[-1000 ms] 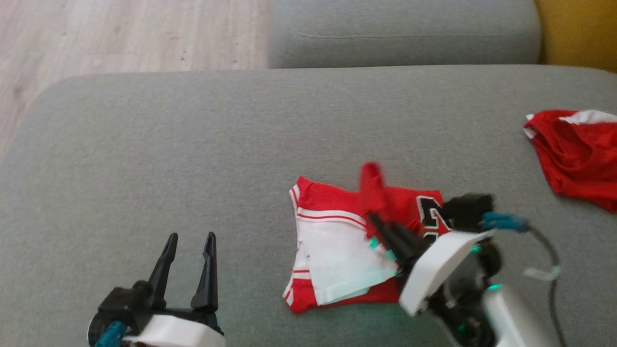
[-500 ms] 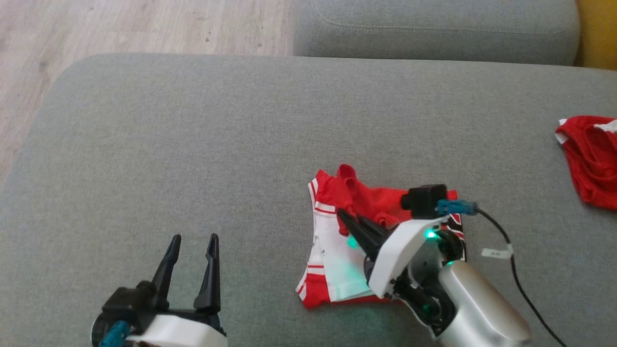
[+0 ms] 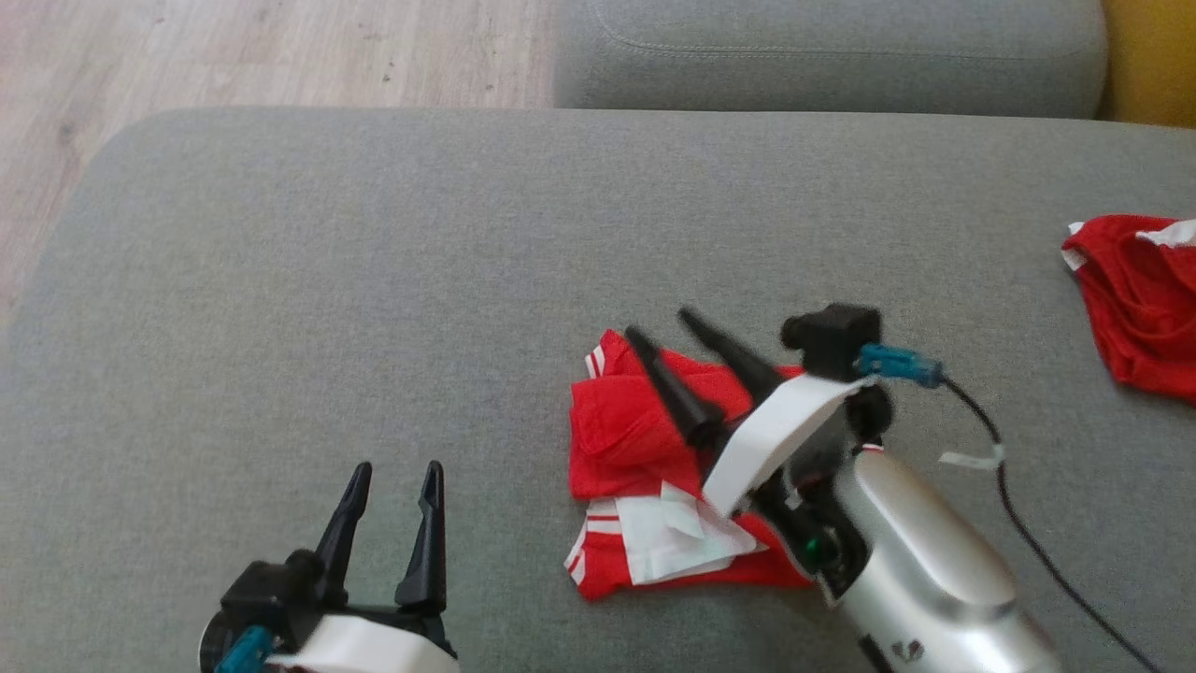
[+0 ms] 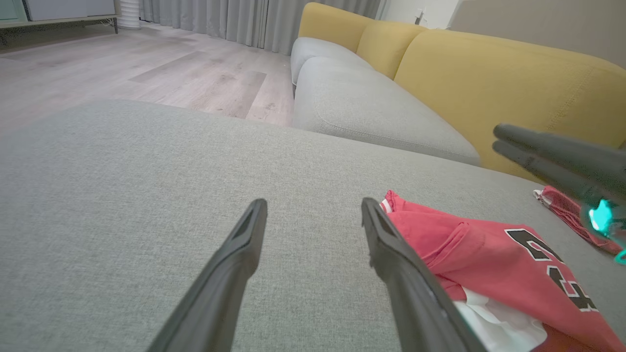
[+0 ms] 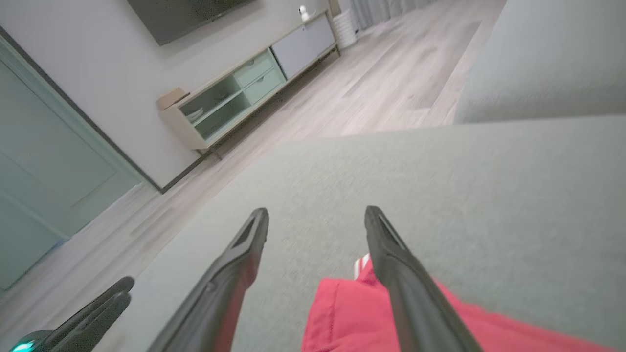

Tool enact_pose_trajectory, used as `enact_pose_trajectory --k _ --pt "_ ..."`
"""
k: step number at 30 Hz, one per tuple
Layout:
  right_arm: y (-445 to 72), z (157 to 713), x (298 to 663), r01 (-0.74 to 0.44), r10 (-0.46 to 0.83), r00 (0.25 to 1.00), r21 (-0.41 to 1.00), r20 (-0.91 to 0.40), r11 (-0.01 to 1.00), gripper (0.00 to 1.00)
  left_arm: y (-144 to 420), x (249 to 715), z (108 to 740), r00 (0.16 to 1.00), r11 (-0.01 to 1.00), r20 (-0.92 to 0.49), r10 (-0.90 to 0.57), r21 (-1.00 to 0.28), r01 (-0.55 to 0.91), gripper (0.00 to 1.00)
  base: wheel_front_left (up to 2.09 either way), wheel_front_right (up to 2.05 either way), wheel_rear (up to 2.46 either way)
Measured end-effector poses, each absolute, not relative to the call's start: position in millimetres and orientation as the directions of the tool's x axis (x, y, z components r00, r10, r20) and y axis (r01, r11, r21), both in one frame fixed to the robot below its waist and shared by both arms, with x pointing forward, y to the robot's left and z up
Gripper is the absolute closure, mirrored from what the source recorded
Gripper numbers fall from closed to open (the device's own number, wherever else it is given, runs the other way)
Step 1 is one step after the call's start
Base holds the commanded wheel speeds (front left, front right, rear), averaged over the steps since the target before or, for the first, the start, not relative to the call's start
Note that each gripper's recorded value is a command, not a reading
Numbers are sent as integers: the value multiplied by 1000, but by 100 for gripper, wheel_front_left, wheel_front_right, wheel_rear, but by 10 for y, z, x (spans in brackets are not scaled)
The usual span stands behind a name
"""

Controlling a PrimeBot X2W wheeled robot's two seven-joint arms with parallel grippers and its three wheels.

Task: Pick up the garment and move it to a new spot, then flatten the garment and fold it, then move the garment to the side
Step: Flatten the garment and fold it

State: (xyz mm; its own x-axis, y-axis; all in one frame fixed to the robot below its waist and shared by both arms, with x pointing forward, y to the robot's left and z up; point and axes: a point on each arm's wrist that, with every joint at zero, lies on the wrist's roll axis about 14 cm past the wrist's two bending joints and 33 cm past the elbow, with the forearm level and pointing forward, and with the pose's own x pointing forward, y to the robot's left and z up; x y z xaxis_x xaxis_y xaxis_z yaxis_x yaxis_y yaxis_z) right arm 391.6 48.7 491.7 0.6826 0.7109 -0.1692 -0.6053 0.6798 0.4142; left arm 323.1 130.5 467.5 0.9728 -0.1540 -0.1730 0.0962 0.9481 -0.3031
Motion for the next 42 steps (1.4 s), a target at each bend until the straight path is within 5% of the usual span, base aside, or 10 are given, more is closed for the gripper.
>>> enact_pose_trajectory --k 8,15,16,19,20,34,42 --pt "-42 5128 4278 -535 561 823 212 -89 818 0 1222 3268 4684 970 944 -168 -178 -307 120 0 0 0 0" --pt "-306 4951 4250 -504 506 849 60 -152 862 2 1208 3274 4692 970 943 -165 -181 -308 124 0 0 0 0" --pt "-361 4871 4222 -501 500 848 39 -178 864 39 1214 3271 4693 970 943 -164 -179 -308 122 0 0 0 0" --pt "-475 4584 4107 -497 484 833 23 -268 867 92 1239 3263 4696 972 945 -162 -170 -307 114 0 0 0 0" --pt "-489 4496 4062 -501 484 825 20 -293 865 100 1252 3260 4697 973 945 -160 -166 -306 111 0 0 0 0" --pt "-40 3972 3549 -668 611 654 39 -446 743 100 1409 3187 4722 981 954 -155 -118 -293 69 0 0 0 0" --pt "481 3899 2997 -817 748 477 81 -462 571 100 1406 3196 4721 980 954 -159 -117 -291 67 0 0 0 0"
